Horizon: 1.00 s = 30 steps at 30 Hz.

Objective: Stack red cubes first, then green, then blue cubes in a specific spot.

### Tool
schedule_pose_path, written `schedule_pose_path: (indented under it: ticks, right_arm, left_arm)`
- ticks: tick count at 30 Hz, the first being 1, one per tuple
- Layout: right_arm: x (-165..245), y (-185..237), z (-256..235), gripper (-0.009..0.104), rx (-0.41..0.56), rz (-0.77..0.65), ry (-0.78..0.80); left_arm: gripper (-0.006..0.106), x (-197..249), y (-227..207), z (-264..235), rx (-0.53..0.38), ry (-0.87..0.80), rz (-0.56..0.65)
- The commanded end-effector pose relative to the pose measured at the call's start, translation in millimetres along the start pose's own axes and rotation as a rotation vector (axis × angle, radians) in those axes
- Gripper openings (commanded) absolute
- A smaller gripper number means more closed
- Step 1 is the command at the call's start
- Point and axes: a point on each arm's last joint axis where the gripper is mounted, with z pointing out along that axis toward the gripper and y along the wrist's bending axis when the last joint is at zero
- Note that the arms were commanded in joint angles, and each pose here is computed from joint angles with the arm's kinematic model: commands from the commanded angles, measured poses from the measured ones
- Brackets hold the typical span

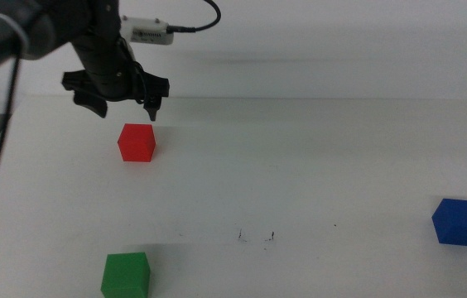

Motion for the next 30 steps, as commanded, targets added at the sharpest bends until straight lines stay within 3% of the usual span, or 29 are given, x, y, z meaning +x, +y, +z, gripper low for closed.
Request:
schedule_pose_path:
  ticks: [1, 5, 15, 17, 18, 21, 25, 30]
  right_arm:
    - [-0.2, -0.7, 0.0, 0.092, 0.011, -0.015, -0.015]
    - [-0.2, -0.7, 0.0, 0.092, 0.011, -0.015, -0.015]
    - [-0.2, -0.7, 0.0, 0.092, 0.011, -0.015, -0.015]
    - [-0.2, -0.7, 0.0, 0.092, 0.011, -0.015, -0.015]
    - [-0.2, -0.7, 0.0, 0.092, 0.011, -0.015, -0.015]
    - [-0.2, -0.7, 0.0, 0.092, 0.011, -0.015, -0.015]
    - [-0.2, -0.7, 0.0, 0.092, 0.011, -0.015, -0.015]
    - [-0.2, -0.7, 0.0, 0.092, 0.011, -0.015, -0.015]
  left_arm:
    - [0.094, -13.4, 4.7, 20.3, 0.017, 0.022, -0.004]
    - [0.094, -25.9, 11.9, 49.5, 0.07, 0.052, -0.015]
    - [0.091, -25.4, 12.8, 104.0, 0.068, 0.07, 0.015]
    - [0.082, -24.7, 12.7, 107.3, 0.068, 0.075, 0.013]
    - [0.065, -24.9, 14.0, 108.8, 0.063, 0.073, 0.005]
    - [0.032, -24.3, 15.4, 105.0, 0.081, 0.088, -0.028]
    - [-0.002, -22.5, 1.0, 60.5, 0.099, 0.06, -0.039]
    - [-0.002, 32.1, -68.6, -4.3, 0.086, -0.009, -0.176]
